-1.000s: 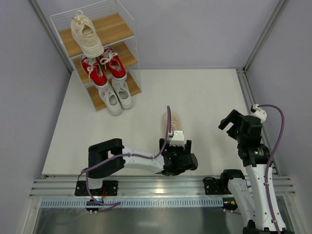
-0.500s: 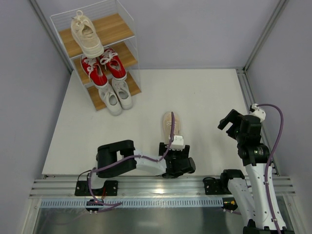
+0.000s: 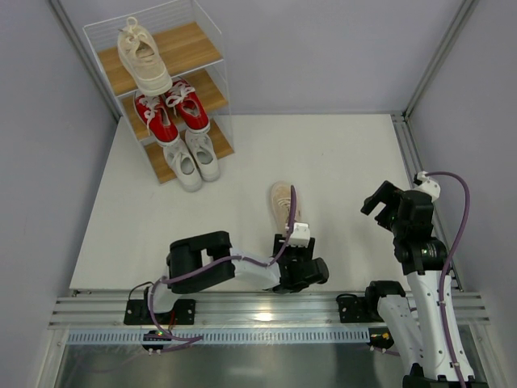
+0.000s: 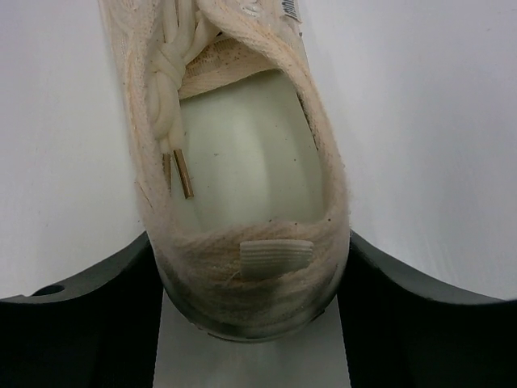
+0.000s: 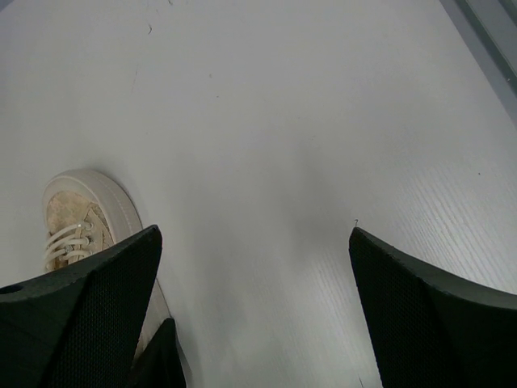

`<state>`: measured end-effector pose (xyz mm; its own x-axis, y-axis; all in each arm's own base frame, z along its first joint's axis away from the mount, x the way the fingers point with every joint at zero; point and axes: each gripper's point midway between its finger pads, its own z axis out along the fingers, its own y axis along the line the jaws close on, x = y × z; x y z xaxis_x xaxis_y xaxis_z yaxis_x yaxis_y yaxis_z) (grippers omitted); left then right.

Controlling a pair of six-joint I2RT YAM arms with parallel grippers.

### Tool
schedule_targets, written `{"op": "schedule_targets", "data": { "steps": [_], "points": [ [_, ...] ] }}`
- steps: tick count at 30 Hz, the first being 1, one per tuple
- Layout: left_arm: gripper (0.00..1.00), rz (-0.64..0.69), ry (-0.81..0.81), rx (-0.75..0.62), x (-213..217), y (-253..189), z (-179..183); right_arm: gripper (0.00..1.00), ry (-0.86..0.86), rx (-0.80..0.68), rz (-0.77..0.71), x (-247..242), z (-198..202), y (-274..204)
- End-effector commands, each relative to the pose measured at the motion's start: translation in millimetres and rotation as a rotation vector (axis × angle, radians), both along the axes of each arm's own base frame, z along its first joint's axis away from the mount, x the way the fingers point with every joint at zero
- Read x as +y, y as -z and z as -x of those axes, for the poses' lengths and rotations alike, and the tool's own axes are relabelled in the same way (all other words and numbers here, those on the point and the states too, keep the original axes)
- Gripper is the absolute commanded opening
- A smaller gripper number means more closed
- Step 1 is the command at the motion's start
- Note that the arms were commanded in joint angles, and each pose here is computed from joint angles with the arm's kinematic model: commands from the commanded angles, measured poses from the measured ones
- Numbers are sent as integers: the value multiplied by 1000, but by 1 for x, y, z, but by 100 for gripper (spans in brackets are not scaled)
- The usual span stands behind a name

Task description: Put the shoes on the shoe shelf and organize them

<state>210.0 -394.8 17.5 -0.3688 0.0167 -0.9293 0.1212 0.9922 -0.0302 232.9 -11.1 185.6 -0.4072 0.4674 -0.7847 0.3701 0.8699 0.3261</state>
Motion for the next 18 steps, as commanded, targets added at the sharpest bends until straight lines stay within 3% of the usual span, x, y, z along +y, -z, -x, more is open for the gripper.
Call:
{"op": "schedule_targets", "data": {
  "steps": [1,6,11,18],
  "points": [
    [0,-47,12,92,1,30,0,97,-17,-55,4,2,-5,-21],
    [0,-139,-20,67,2,-24,-6,97,-16,-71,11,1,-4,-23],
    [0,-94,-5,35,-10,-100,-17,97,-20,-78,1,3,-3,-24],
    [0,-58,-27,-49,6,-186,-41,97,-21,-97,7,2,0,-29]
  ]
}}
